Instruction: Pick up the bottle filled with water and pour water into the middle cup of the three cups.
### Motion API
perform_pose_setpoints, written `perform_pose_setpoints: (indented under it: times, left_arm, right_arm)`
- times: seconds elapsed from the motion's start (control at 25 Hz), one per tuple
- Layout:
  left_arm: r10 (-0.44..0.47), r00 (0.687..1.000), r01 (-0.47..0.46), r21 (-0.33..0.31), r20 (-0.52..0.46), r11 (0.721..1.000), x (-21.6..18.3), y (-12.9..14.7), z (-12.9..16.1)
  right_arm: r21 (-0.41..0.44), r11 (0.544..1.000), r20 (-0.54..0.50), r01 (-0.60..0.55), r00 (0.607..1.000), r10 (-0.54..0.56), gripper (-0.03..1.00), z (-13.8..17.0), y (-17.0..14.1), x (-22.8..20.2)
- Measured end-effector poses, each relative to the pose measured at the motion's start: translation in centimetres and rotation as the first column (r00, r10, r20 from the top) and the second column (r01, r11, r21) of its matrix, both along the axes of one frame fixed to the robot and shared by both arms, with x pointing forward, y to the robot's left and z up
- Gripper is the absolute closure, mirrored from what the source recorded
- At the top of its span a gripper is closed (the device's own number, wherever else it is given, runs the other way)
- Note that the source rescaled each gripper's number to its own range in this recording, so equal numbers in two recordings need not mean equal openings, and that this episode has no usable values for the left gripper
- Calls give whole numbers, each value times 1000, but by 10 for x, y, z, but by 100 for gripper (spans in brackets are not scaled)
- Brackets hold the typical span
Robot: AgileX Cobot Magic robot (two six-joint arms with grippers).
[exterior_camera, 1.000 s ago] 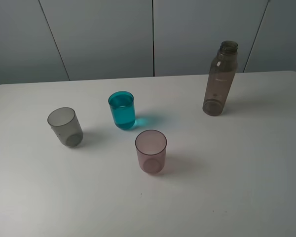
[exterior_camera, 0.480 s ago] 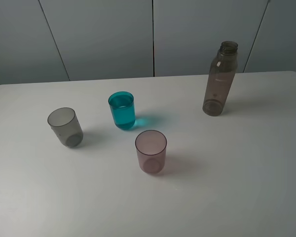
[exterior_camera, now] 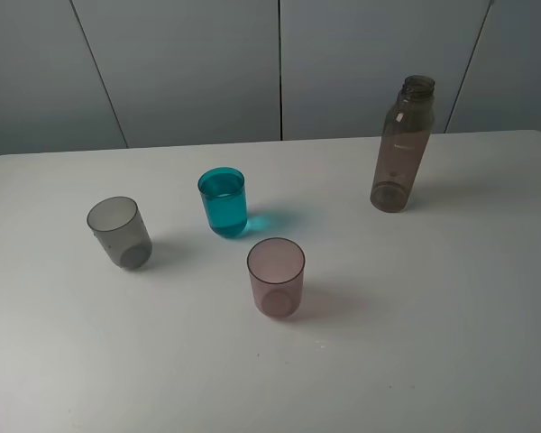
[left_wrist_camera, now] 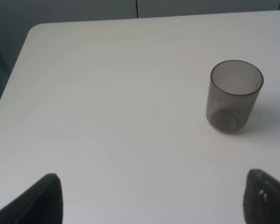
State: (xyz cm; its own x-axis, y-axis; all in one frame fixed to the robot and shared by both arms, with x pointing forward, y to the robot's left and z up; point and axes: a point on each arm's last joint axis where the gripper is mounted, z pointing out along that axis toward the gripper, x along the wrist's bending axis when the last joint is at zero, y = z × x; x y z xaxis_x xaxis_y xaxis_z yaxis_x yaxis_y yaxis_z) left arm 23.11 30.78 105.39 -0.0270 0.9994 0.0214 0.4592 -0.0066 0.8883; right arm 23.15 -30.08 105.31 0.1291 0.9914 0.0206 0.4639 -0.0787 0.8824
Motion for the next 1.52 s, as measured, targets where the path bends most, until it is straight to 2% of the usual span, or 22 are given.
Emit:
perform_pose_setpoints:
  times: [1.52]
  left_arm:
    - [2,1000,-2,3,0,1000,0,0,0]
  right_arm:
    - [2,1000,0,-21,1000,21,27,0,2,0]
